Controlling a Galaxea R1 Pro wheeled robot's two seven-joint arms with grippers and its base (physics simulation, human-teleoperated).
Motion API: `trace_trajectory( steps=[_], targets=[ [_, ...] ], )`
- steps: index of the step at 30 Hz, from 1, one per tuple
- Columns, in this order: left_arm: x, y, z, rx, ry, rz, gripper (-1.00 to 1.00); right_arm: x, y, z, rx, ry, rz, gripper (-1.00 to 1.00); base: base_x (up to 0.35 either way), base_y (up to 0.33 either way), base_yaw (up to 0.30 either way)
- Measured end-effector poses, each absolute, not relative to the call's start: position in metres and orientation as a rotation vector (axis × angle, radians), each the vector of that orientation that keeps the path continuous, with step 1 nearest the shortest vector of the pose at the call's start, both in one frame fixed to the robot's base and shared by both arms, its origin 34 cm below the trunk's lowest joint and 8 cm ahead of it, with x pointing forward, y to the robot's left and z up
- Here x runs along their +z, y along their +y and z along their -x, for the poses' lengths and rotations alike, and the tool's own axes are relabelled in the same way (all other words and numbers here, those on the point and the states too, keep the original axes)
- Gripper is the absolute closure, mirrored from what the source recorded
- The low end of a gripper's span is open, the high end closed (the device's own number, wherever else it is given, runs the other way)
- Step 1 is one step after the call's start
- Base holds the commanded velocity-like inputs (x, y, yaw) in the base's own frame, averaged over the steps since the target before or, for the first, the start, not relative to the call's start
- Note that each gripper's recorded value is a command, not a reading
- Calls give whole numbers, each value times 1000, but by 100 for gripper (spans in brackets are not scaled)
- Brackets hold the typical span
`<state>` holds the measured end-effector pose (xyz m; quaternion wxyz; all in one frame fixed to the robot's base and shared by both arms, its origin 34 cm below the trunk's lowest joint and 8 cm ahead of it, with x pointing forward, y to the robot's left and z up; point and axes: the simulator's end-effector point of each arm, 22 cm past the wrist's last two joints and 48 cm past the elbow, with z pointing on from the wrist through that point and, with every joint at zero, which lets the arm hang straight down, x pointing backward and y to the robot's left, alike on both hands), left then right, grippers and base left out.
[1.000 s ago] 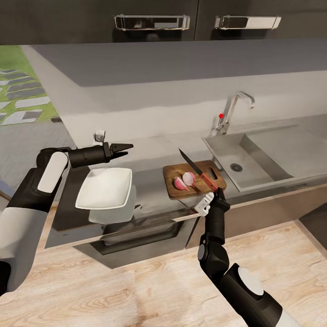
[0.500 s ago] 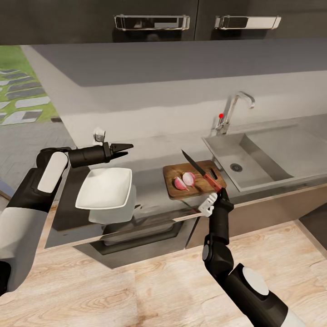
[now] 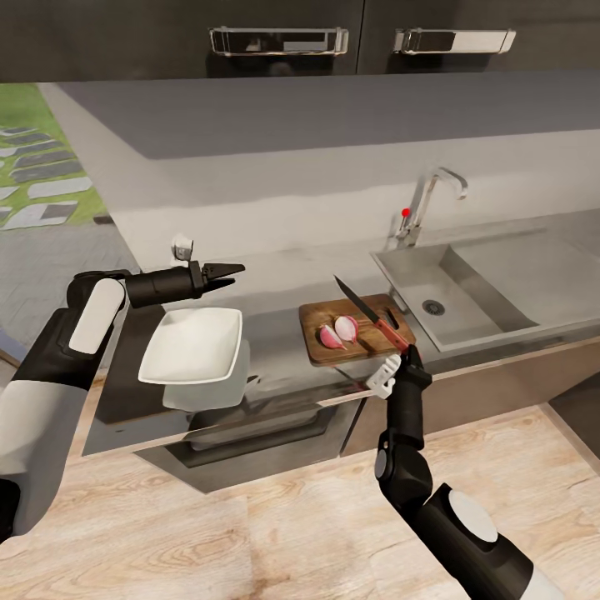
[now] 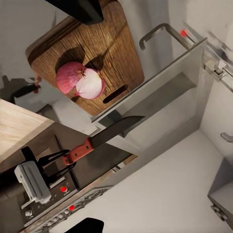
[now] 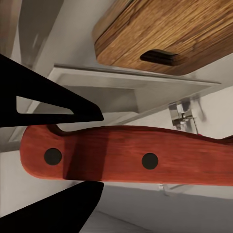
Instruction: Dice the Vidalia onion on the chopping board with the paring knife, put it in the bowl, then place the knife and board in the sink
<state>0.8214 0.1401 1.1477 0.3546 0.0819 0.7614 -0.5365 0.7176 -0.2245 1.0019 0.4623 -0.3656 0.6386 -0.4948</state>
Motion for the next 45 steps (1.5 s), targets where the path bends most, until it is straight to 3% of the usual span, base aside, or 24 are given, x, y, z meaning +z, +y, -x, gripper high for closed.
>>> trace_trajectory(
  steps=[45],
  targets=[
    [1149,139,-821,-1388,1966,-214,-100,983,-233,-715,-1251,1573,963,100,0,0,0]
  ],
)
